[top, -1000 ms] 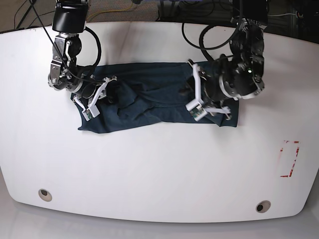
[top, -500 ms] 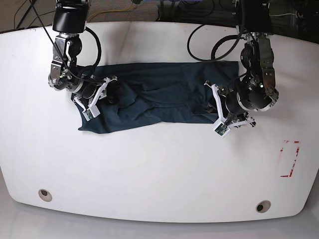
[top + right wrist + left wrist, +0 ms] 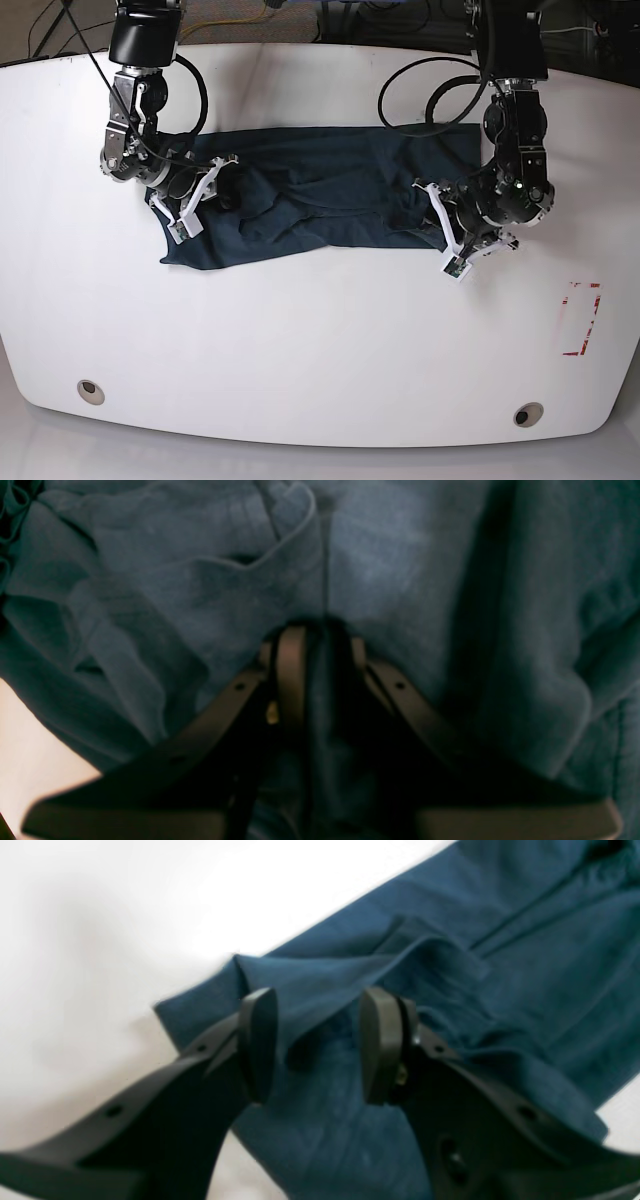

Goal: Layout the t-shirt on the table in an organized manner, then fold the t-shirt properly
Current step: 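Pull the folded edge toward the right gripper with the left gripper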

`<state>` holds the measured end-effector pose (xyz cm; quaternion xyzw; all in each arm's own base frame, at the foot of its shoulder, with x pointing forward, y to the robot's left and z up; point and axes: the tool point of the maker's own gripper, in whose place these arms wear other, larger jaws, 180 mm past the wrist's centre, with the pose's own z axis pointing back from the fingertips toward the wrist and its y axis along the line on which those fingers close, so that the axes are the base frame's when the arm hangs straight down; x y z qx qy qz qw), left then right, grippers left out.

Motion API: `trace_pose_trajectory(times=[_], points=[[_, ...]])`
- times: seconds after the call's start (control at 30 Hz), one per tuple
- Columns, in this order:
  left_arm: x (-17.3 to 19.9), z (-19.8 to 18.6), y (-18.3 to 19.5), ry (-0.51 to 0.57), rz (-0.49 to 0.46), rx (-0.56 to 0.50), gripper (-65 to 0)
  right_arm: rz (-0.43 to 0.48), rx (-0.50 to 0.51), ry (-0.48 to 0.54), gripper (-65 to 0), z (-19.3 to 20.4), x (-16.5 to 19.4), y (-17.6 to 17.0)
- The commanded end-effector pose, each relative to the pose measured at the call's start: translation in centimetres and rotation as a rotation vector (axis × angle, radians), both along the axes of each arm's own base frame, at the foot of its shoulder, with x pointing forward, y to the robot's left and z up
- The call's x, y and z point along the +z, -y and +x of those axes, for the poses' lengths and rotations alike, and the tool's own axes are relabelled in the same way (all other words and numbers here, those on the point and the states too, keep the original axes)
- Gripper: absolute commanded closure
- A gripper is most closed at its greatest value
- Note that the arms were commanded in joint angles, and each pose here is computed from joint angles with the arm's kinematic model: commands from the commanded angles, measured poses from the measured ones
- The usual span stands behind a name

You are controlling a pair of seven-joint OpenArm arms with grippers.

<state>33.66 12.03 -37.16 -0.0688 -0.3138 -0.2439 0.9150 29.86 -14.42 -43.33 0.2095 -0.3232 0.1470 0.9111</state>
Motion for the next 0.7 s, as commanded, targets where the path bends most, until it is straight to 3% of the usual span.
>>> trace_pose_trajectory(times=[0.0, 0.5, 0.57, 0.67], points=[[1.1, 1.5, -0.2, 0.049, -0.013, 0.009, -25.4, -0.089, 0.022, -0.083, -11.7, -1.5, -1.6, 1.1], [-1.0, 2.1, 0.1, 0.031, -0.068, 0.029, -24.7, -0.089, 0.022, -0.083, -11.7, -1.5, -1.6, 1.1], [-1.0, 2.1, 0.1, 0.031, -0.068, 0.029, -21.4, -0.089, 0.022, -0.083, -11.7, -1.5, -1.6, 1.1], [-1.0, 2.1, 0.3, 0.031, -0.071, 0.026, -8.9, -0.089, 0.022, -0.083, -11.7, -1.5, -1.6, 1.1]])
